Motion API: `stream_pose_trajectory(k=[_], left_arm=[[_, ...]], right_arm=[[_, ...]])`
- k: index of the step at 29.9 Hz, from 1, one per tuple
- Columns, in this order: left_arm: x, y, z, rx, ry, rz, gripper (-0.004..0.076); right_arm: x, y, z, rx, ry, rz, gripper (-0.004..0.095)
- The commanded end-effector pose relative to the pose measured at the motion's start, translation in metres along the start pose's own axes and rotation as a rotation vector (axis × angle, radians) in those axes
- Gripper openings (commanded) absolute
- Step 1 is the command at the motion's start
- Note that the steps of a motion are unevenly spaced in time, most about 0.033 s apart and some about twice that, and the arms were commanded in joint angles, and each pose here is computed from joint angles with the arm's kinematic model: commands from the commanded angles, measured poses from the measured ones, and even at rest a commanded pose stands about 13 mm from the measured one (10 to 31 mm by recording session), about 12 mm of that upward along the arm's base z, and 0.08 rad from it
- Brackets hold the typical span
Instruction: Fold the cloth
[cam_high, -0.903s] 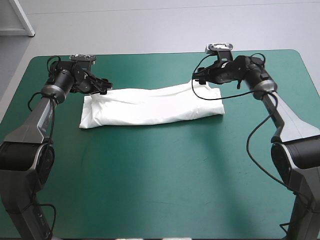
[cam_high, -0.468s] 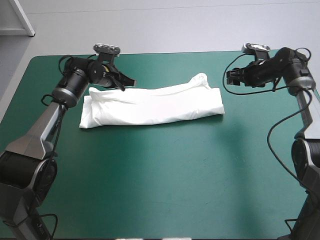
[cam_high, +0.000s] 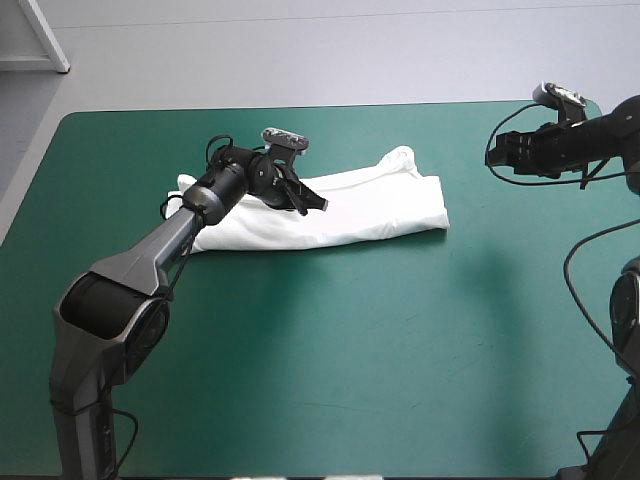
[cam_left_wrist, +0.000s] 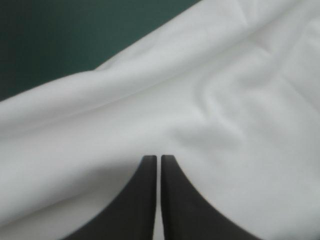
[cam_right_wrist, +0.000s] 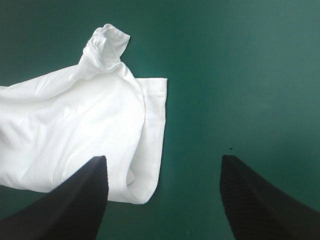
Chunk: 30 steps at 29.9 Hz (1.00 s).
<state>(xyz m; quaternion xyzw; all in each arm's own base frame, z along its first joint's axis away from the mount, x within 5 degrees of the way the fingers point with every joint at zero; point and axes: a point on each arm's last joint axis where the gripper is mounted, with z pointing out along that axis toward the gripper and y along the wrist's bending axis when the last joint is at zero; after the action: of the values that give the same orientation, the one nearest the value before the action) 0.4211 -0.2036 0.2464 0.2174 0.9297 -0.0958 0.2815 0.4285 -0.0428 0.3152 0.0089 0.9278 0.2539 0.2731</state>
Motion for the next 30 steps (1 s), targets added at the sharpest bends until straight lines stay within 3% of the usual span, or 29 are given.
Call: stream_pose_trajectory(k=[1, 8, 15, 20, 30], left_arm=[[-0.016, -0.005, -0.015, 0.017, -0.112, -0.018, 0.0021], [-0.007, -0.001, 0.017, -0.004, -0.061, -0.002, 0.0019], [-0.002, -0.004, 0.018, 0.002, -0.017, 0.002, 0.0019], [-0.001, -0.009, 0.019, 0.006, 0.001, 0.017, 0.0019], [0.0, -0.012, 0.019, 0.011, 0.006, 0.022, 0.0019]], right_arm=[[-0.006, 0.019, -0.017, -0.058, -0.042, -0.016, 0.0604], [0.0, 0.027, 0.022, -0.11, 0.048, -0.014, 0.0604], [0.01, 0.043, 0.065, -0.142, 0.135, -0.024, 0.0614], [0.014, 0.044, 0.082, -0.146, 0.161, 0.002, 0.0719], [0.026, 0.058, 0.115, -0.112, 0.226, -0.012, 0.0725]])
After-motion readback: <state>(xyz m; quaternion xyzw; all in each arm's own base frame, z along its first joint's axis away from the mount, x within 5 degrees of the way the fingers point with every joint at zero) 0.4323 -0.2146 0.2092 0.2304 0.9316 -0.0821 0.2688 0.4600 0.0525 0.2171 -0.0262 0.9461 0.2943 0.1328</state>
